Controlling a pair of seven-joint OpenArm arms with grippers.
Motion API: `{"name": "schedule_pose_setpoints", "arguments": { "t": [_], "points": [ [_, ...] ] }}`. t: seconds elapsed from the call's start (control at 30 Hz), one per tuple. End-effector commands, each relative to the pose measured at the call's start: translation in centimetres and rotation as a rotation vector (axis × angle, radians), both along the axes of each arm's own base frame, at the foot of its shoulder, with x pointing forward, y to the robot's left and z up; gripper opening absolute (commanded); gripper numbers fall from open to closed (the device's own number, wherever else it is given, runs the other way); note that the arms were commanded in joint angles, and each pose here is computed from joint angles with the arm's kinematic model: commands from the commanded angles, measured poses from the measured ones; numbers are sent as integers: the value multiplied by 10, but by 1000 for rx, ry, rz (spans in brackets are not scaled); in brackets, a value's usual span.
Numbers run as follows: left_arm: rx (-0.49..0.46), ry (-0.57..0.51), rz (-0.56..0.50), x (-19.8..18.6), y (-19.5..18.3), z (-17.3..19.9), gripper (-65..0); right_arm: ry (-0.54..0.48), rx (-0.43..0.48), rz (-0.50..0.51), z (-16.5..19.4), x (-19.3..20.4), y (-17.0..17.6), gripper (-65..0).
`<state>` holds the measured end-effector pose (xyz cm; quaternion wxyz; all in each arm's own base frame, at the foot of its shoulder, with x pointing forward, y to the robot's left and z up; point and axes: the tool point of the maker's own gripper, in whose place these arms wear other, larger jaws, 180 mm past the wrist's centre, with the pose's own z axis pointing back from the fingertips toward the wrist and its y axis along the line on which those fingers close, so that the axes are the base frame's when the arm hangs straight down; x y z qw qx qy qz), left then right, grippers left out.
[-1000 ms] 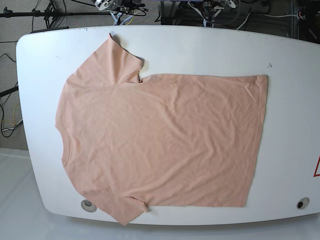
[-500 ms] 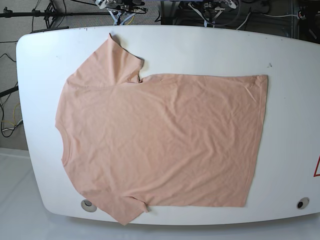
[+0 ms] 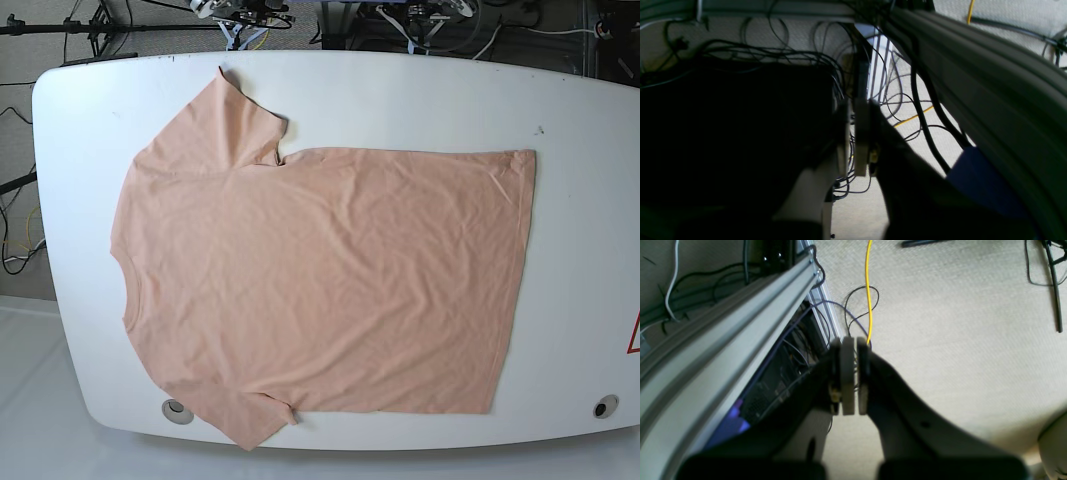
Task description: Fold the T-shirt properly
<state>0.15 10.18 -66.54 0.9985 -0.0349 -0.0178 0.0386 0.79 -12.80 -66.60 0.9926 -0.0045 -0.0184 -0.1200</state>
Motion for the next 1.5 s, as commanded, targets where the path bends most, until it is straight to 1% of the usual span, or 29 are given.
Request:
{"name": "schedule_pose_setpoints", "arguments": {
  "t": [0.0,0.37,0.43,0.63,1.03,1.1,1.37,1.47],
  "points": [
    [-2,9,4,-4,-2,0,-629,-4,2,-13,0,-1,-3,-646],
    [-2,31,5,-23,-2,0,-626,-17,35,-16,1,-13,-7,-646],
    [5,17,5,-16,2,0,-626,-17,31,-2,1,-14,-6,-643],
    [8,15,5,-14,3,0,-627,-28,25,5,1,-16,-6,-643],
    [8,7,13,-12,3,0,-624,-7,26,9,1,-17,-5,-644],
    [15,8,15,-14,5,0,-623,-24,26,5,1,-13,-5,-645],
    [14,14,18,-17,6,0,-623,-21,29,3,1,-13,-3,-645],
    [18,27,22,-25,7,0,-620,-24,32,4,1,-14,-2,-649]
  ]
}}
